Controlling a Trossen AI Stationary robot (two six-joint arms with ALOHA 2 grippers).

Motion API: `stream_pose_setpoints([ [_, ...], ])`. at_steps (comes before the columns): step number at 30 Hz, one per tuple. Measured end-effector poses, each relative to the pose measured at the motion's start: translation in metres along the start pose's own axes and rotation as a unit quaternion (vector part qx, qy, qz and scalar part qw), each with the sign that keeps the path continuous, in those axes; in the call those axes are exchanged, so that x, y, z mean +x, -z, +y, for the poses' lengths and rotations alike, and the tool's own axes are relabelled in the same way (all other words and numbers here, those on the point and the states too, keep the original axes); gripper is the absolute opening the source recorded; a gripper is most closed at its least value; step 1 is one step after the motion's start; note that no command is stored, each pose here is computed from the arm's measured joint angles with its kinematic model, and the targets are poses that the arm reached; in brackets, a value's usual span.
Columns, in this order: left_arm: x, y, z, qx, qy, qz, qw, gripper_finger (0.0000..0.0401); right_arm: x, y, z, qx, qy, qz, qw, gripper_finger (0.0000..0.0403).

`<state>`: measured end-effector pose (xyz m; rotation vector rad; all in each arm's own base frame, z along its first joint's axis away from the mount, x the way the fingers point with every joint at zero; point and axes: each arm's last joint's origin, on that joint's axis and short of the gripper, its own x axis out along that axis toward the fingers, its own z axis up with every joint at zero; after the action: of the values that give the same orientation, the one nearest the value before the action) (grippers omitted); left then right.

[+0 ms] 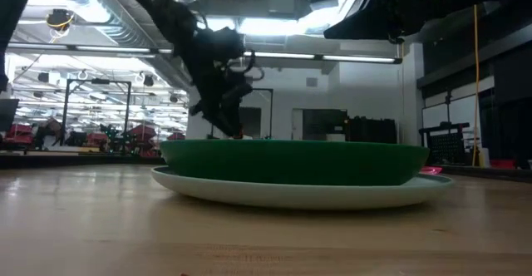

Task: Stack plastic plates
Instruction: Stack the green transparent plate on top of the green transparent plate

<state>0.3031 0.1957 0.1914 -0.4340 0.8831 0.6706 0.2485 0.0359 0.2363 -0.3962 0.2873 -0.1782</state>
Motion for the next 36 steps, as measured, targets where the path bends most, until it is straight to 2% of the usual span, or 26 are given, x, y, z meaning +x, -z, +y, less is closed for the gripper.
stream_pose_setpoints([
  [7, 0.028, 0.004, 0.031, -0.069, 0.009, 0.034, 0.997, 0.0118, 0.000, 0.000, 0.000, 0.000, 0.000, 0.000, 1.000, 0.0147],
  [13, 0.040, -0.001, 0.044, -0.108, 0.064, 0.011, 0.992, 0.0118, 0.000, 0.000, 0.000, -0.001, 0.000, 0.000, 1.000, 0.0147],
  [16, 0.046, -0.002, 0.047, -0.124, 0.074, 0.004, 0.989, 0.0118, 0.000, 0.000, 0.000, -0.001, 0.000, 0.000, 1.000, 0.0147],
  [26, 0.064, 0.006, 0.054, -0.139, 0.051, 0.018, 0.989, 0.0118, 0.000, 0.000, 0.000, -0.001, -0.002, -0.001, 1.000, 0.0147],
  [36, 0.069, 0.003, 0.051, -0.136, 0.071, 0.001, 0.988, 0.0118, 0.000, 0.000, 0.000, -0.001, -0.004, -0.002, 1.000, 0.0147],
])
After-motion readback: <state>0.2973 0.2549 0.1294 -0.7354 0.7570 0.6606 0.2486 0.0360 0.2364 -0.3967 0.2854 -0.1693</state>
